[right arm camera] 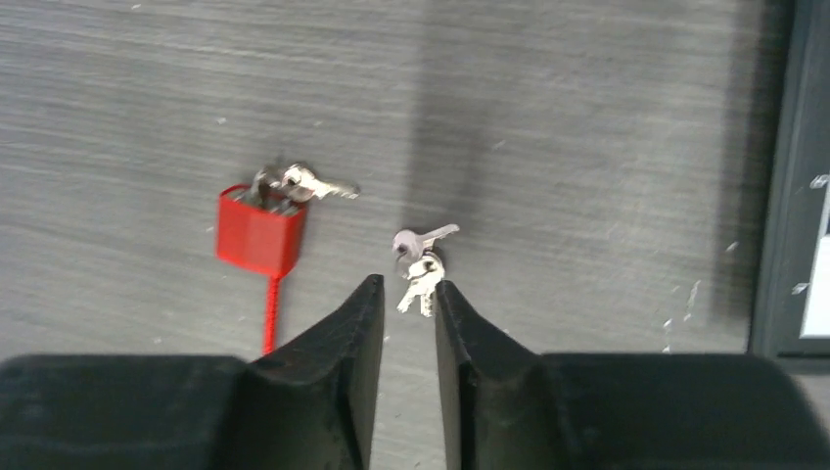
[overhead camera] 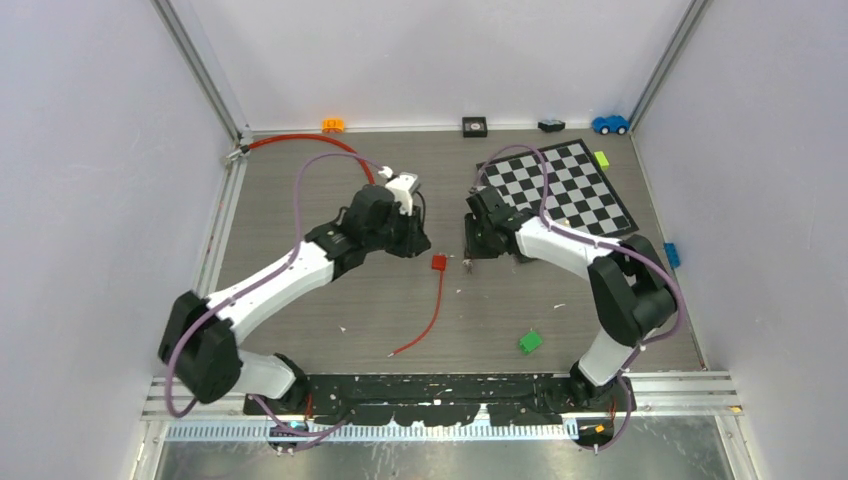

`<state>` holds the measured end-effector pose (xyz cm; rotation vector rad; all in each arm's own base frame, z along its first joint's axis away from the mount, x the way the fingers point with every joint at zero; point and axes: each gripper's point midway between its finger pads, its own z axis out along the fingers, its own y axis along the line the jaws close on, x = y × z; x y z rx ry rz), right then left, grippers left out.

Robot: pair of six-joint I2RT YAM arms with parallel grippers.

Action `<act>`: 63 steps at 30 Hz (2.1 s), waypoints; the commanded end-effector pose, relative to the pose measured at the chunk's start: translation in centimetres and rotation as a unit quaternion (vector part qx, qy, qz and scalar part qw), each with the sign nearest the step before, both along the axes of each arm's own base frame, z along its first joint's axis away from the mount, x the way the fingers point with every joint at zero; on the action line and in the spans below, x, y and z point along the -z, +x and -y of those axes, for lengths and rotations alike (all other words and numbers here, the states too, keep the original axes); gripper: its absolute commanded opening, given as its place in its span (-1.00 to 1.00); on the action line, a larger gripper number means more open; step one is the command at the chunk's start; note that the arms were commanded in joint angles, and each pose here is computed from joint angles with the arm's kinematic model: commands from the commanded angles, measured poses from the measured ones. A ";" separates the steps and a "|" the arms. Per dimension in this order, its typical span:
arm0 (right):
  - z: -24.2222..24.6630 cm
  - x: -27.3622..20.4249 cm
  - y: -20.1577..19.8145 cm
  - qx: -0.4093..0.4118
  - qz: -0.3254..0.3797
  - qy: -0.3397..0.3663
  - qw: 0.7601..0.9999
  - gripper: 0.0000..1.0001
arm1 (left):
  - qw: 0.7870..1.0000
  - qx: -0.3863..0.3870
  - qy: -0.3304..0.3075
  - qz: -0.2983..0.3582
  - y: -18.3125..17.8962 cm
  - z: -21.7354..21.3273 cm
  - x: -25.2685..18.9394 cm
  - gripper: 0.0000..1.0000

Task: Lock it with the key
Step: Place the key at the center of the board, then place the lock at the center of the board, then pick up the lock from the center of the board.

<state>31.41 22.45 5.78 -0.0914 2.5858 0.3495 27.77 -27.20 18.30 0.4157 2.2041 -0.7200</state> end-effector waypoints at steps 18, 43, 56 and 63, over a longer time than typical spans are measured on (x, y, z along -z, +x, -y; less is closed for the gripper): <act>8.2 -10.6 -5.9 0.109 0.144 0.058 0.982 0.31 | 0.991 0.114 0.005 -0.075 8.2 10.5 6.4 -0.36; 11.1 -10.2 -10.2 0.152 0.149 0.094 0.973 0.36 | 0.981 -0.059 0.160 -0.097 5.4 3.3 11.5 0.66; 10.8 -9.6 -10.7 0.145 0.147 0.103 0.973 0.35 | 0.967 -0.080 0.226 -0.089 4.5 4.2 14.3 0.19; 10.7 -9.5 -10.8 0.140 0.143 0.106 0.974 0.34 | 0.966 -0.079 0.230 -0.090 4.5 4.1 15.0 -0.06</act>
